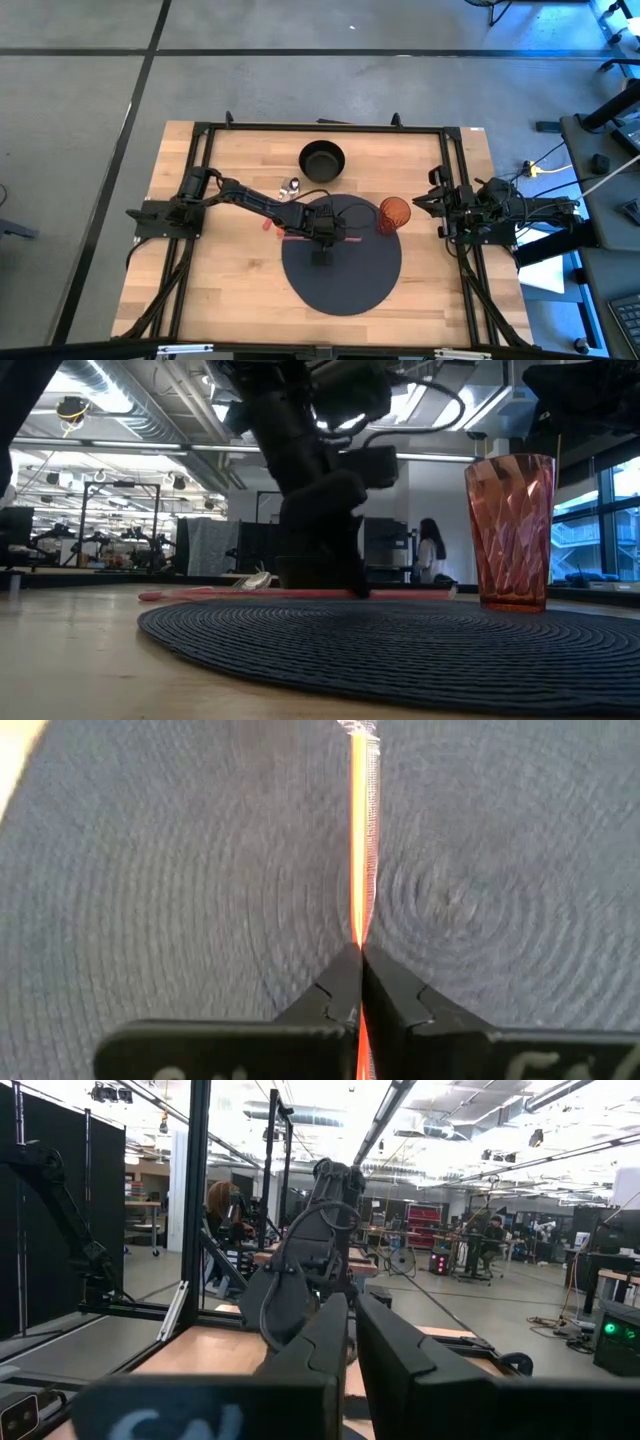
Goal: Pick & Place Utensil
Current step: Put the orange straw into the brown glass on the gray mat
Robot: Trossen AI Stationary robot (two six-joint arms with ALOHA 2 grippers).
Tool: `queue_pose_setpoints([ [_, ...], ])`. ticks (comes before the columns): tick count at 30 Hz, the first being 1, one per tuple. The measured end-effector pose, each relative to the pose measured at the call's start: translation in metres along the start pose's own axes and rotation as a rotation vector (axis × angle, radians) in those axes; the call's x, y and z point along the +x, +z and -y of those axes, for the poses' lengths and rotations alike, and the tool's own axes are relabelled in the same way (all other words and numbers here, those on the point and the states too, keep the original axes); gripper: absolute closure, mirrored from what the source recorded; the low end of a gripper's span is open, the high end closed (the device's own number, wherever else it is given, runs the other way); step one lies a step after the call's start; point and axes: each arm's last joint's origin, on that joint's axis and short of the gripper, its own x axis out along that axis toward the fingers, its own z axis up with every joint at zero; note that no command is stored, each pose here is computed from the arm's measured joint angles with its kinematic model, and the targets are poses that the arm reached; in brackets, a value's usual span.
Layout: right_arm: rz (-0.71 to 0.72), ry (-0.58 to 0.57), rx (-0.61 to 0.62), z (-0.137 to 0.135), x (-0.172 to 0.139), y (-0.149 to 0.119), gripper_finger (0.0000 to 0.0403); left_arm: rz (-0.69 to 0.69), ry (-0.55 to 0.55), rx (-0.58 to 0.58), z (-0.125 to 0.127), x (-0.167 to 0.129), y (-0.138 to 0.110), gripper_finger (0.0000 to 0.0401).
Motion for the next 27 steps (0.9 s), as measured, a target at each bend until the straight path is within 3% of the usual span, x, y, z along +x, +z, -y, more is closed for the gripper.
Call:
queue_pose_setpoints([
  [6,-0.008,0.000,-0.003,0.000,0.000,-0.001,0.0375,0.006,0.016,0.015,0.001,-0.017,0.005,0.0399],
  [10,-0.013,0.001,-0.001,0.000,0.000,-0.001,0.0375,0.079,0.015,0.097,0.006,-0.040,0.015,0.0400],
  [19,-0.015,0.009,0.004,0.000,0.000,-0.001,0.0375,0.344,0.010,0.217,0.014,-0.137,0.036,0.0400],
  [22,-0.015,0.010,0.004,0.000,0.000,-0.001,0.0375,0.505,0.001,0.294,0.015,-0.172,0.044,0.0400],
  [25,-0.019,0.011,0.001,0.000,0.000,-0.002,0.0375,0.756,-0.057,0.441,0.017,-0.206,0.057,0.0400],
  [27,-0.021,0.009,0.001,0.000,0.000,-0.002,0.0375,0.947,-0.095,0.463,0.014,-0.222,0.068,0.0400],
])
